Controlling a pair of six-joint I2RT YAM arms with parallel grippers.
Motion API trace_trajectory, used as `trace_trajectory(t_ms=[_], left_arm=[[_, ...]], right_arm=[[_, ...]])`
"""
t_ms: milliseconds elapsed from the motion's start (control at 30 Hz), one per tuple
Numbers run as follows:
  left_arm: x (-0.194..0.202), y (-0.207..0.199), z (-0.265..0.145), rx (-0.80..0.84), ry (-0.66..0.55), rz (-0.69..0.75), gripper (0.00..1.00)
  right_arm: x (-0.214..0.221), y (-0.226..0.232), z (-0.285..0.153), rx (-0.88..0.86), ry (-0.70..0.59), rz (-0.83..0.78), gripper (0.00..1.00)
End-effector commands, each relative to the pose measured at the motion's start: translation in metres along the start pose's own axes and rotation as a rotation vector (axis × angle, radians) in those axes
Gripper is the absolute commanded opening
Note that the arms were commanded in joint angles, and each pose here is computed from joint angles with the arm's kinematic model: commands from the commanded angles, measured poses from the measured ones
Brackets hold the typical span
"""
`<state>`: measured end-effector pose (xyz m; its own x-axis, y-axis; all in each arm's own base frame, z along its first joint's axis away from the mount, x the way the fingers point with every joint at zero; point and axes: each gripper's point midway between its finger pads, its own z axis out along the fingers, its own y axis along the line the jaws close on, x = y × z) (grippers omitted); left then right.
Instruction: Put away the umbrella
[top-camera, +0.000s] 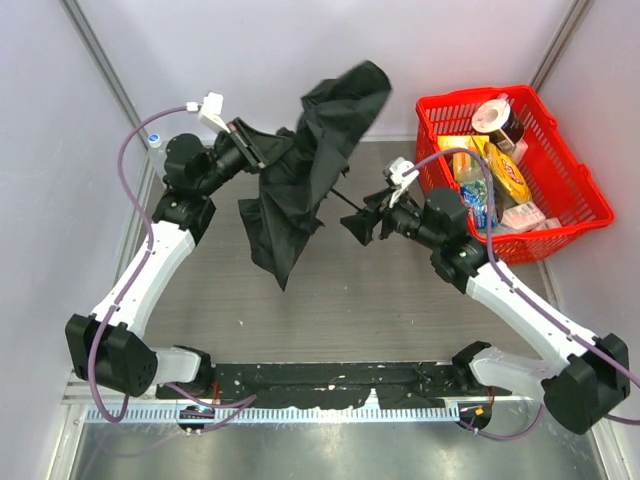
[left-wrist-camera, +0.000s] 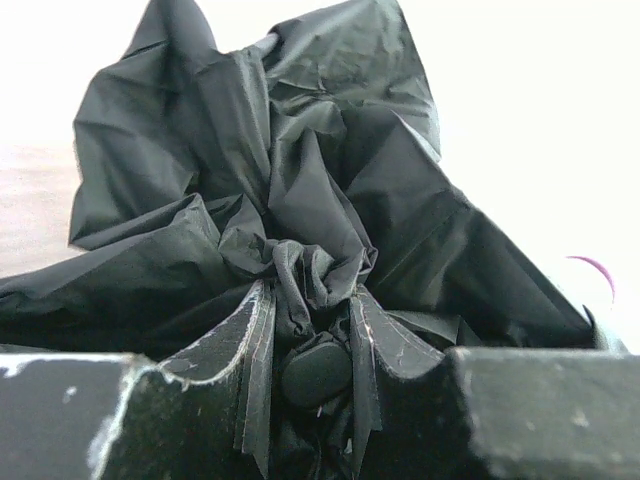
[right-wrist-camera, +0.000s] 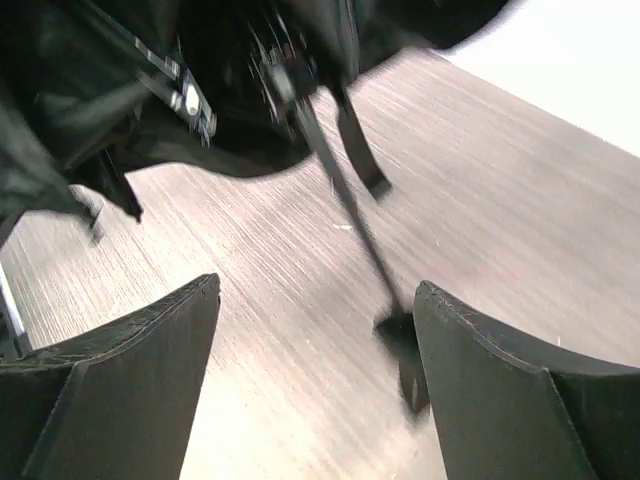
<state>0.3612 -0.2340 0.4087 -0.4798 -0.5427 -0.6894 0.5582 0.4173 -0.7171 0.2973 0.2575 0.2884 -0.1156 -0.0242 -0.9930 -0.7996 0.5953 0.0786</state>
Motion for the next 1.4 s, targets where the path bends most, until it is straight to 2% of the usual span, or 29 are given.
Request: trace_trajectory(t_ms=[0, 33, 100, 167, 200, 233, 267, 300, 333, 400, 500, 600, 800, 867, 933, 967, 1000, 1033, 1133, 1200, 1367], left_arm=[[-0.076, -0.019, -0.026, -0.020, -0.307, 0.208, 0.00], [-0.081, -0.017, -0.030, -0.041, -0.340, 0.241, 0.00], [-0.092, -0.013, -0.038, -0.083, -0.408, 0.278, 0.00], [-0.099, -0.009, -0.044, -0.121, -0.457, 0.306, 0.00], [-0.102, -0.006, -0.047, -0.142, -0.482, 0.323, 0.00], [-0.106, -0.002, -0.049, -0.164, -0.498, 0.326, 0.00], [-0.107, 0.001, -0.050, -0.179, -0.506, 0.340, 0.00], [-0.109, 0.003, -0.051, -0.193, -0.513, 0.350, 0.00], [-0.110, 0.004, -0.052, -0.204, -0.515, 0.361, 0.00], [-0.113, 0.004, -0.054, -0.221, -0.523, 0.384, 0.00], [-0.117, 0.008, -0.060, -0.264, -0.537, 0.424, 0.00], [-0.119, 0.008, -0.064, -0.284, -0.540, 0.455, 0.00], [-0.121, 0.002, -0.068, -0.276, -0.546, 0.457, 0.00], [-0.119, 0.001, -0.069, -0.274, -0.548, 0.449, 0.00], [-0.119, 0.000, -0.070, -0.270, -0.551, 0.443, 0.00], [-0.119, 0.000, -0.070, -0.271, -0.550, 0.442, 0.00], [-0.119, -0.001, -0.071, -0.271, -0.549, 0.437, 0.00], [-0.117, 0.001, -0.070, -0.274, -0.541, 0.416, 0.00], [-0.120, 0.012, -0.070, -0.316, -0.570, 0.328, 0.00], [-0.119, 0.018, -0.065, -0.301, -0.587, 0.262, 0.00], [-0.124, 0.020, -0.050, -0.217, -0.651, 0.064, 0.00]], right_arm=[[0.002, -0.022, -0.027, 0.239, 0.011, 0.204, 0.83], [0.007, -0.018, -0.031, 0.244, 0.039, 0.262, 0.83], [-0.015, -0.001, -0.036, 0.205, -0.011, 0.349, 0.80], [-0.059, 0.035, -0.036, 0.087, -0.118, 0.417, 0.75], [-0.094, 0.043, -0.035, 0.061, -0.212, 0.431, 0.75], [-0.108, 0.062, -0.031, 0.005, -0.228, 0.483, 0.74], [-0.126, 0.068, -0.023, -0.010, -0.244, 0.510, 0.72], [-0.126, 0.074, -0.011, -0.014, -0.209, 0.589, 0.72], [-0.151, 0.078, -0.012, -0.031, -0.249, 0.610, 0.69], [-0.166, 0.084, -0.006, -0.022, -0.268, 0.705, 0.65], [-0.163, 0.080, -0.002, 0.034, -0.277, 0.750, 0.63], [-0.168, 0.088, 0.002, 0.000, -0.295, 0.768, 0.58], [-0.156, 0.082, 0.021, 0.063, -0.245, 0.717, 0.56], [-0.156, 0.083, 0.026, 0.062, -0.236, 0.700, 0.52], [-0.153, 0.082, 0.032, 0.070, -0.220, 0.682, 0.44], [-0.150, 0.082, 0.034, 0.069, -0.216, 0.680, 0.28], [-0.149, 0.083, 0.033, 0.064, -0.214, 0.666, 0.19], [-0.148, 0.087, 0.033, 0.041, -0.207, 0.658, 0.01], [-0.155, 0.119, 0.021, -0.152, -0.205, 0.603, 0.01], [-0.140, 0.136, 0.016, -0.254, -0.183, 0.626, 0.01], [-0.141, 0.173, 0.006, -0.518, -0.214, 0.769, 0.01]])
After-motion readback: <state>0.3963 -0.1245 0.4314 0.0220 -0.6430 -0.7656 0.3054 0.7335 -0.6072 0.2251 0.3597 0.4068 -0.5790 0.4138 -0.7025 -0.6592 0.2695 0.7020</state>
